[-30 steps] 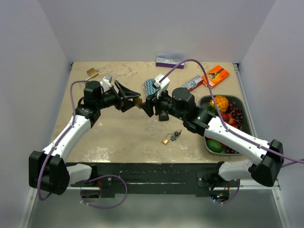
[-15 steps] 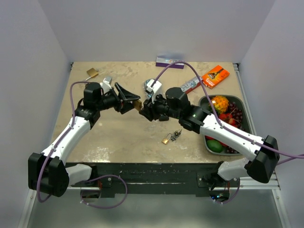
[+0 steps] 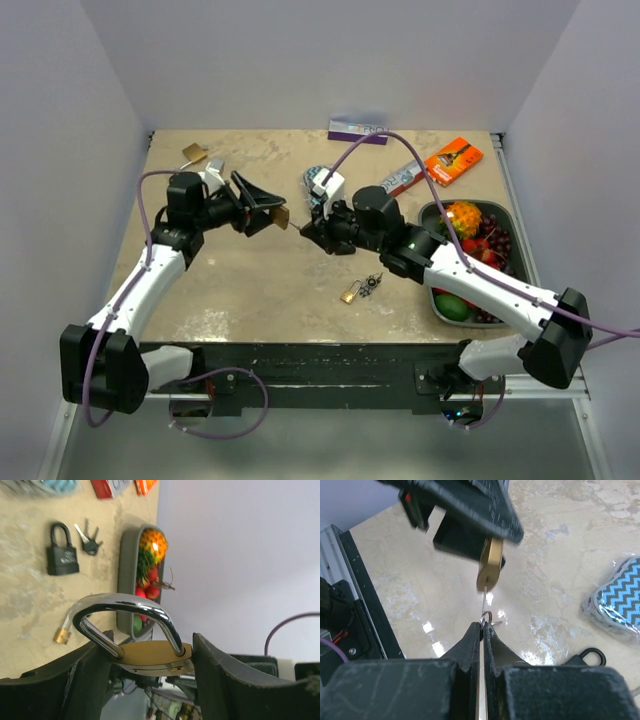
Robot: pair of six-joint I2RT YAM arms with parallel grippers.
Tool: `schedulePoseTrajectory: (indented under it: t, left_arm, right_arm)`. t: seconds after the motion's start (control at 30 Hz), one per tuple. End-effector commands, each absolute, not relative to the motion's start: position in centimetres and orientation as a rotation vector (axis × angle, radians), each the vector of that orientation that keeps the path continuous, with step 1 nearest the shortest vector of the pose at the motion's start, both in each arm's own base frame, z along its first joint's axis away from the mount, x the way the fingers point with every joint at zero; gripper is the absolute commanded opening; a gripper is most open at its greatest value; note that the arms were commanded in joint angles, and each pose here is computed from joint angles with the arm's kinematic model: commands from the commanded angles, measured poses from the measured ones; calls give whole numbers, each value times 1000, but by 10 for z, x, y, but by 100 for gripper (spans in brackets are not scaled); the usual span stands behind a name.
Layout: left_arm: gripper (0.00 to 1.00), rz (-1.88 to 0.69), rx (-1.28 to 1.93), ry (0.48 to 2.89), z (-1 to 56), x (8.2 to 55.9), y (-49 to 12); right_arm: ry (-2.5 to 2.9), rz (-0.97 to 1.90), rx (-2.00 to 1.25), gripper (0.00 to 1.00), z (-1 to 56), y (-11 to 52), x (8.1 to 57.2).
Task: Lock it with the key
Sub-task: Lock the lock, then place the lock at the center of the board, then place the key at the center of the board.
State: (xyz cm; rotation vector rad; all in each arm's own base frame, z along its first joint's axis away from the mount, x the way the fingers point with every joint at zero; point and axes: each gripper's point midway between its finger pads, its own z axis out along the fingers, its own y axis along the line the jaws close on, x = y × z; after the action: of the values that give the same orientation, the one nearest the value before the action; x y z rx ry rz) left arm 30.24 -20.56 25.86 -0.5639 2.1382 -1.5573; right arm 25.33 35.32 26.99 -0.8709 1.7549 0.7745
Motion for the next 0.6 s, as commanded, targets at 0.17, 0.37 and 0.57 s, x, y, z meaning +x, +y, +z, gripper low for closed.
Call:
schedulePoseTrajectory:
  t: [0.17, 0.37, 0.57]
  left_arm:
    - [0, -1387, -567, 1967, 288, 356, -154]
    - [0, -1056, -465, 2257, 217, 333, -141]
    - [0, -869, -242, 2583, 135, 270, -154]
  right_arm:
    - [1733, 868, -824, 0, 281, 341, 230]
    - [1919, 949, -864, 0, 221, 337, 204]
    - [2078, 995, -936, 0, 167, 335, 187]
